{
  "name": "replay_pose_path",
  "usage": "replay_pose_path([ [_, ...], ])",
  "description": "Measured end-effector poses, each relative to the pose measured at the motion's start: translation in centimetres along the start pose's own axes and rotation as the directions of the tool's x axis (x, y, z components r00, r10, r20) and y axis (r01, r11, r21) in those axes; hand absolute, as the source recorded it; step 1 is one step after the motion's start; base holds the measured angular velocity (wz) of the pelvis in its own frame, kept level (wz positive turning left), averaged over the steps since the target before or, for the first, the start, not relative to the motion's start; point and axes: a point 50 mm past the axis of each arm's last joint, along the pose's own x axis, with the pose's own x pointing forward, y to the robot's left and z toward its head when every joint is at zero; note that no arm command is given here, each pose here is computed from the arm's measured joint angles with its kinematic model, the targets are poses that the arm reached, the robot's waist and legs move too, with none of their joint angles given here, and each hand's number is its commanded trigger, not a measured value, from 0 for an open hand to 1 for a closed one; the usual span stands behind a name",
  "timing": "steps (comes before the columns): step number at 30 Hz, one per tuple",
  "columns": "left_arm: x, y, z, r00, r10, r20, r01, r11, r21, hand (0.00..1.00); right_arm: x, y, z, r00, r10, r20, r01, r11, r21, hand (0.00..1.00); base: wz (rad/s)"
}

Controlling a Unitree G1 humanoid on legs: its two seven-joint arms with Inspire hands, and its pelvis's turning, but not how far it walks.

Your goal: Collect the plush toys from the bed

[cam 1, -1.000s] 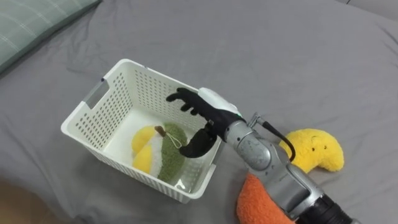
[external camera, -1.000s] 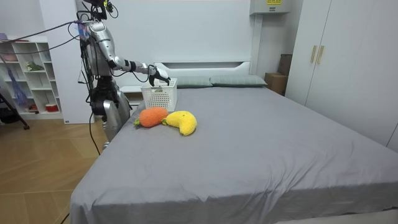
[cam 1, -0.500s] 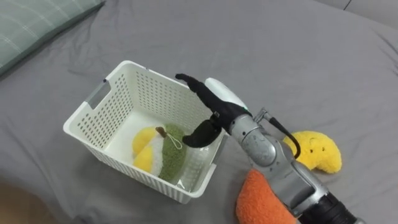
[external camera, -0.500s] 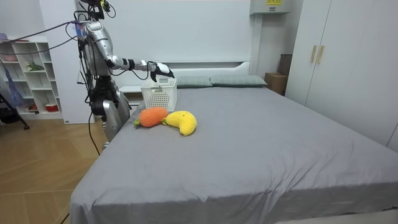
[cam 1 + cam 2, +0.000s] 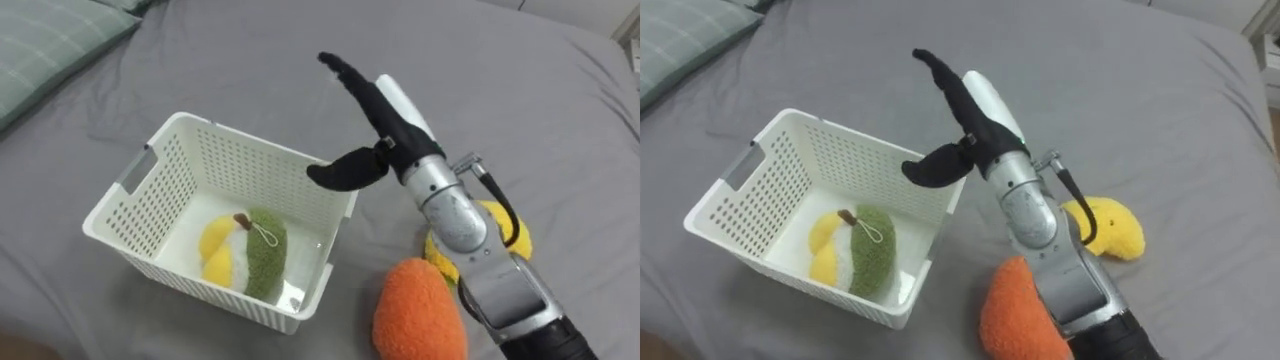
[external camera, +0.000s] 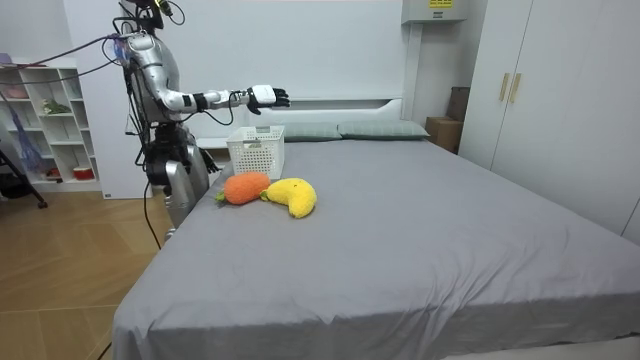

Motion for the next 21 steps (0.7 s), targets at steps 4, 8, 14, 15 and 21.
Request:
replay_pose_path([
  [4,0.0,0.0,0.0,1.000,0.005,-0.002,-0.005,1.000,-0.021,0.00,-1.1,-1.3,-1.8,0.994,-0.089,-0.069,0.089,0.996,-0.005,0.00,-0.21],
  [8,-0.1,-0.3,0.4,1.000,0.001,0.007,0.000,0.999,-0.036,0.00,-1.9,-2.2,-3.5,0.981,-0.135,-0.139,0.141,0.989,0.035,0.00,-0.16],
  [14,-0.2,-0.6,0.5,1.000,-0.009,0.004,0.009,0.999,-0.054,0.00,-2.2,-3.5,-4.6,0.962,-0.195,-0.190,0.208,0.977,0.054,0.00,-0.14],
  [15,-0.2,-0.6,0.4,1.000,-0.008,-0.003,0.007,0.998,-0.059,0.00,-2.3,-3.8,-5.0,0.956,-0.208,-0.208,0.223,0.974,0.049,0.00,-0.14],
  [21,-0.2,-0.5,-0.2,1.000,-0.003,-0.024,0.002,0.998,-0.071,0.00,-2.7,-4.5,-6.5,0.931,-0.245,-0.271,0.264,0.964,0.034,0.00,-0.08],
])
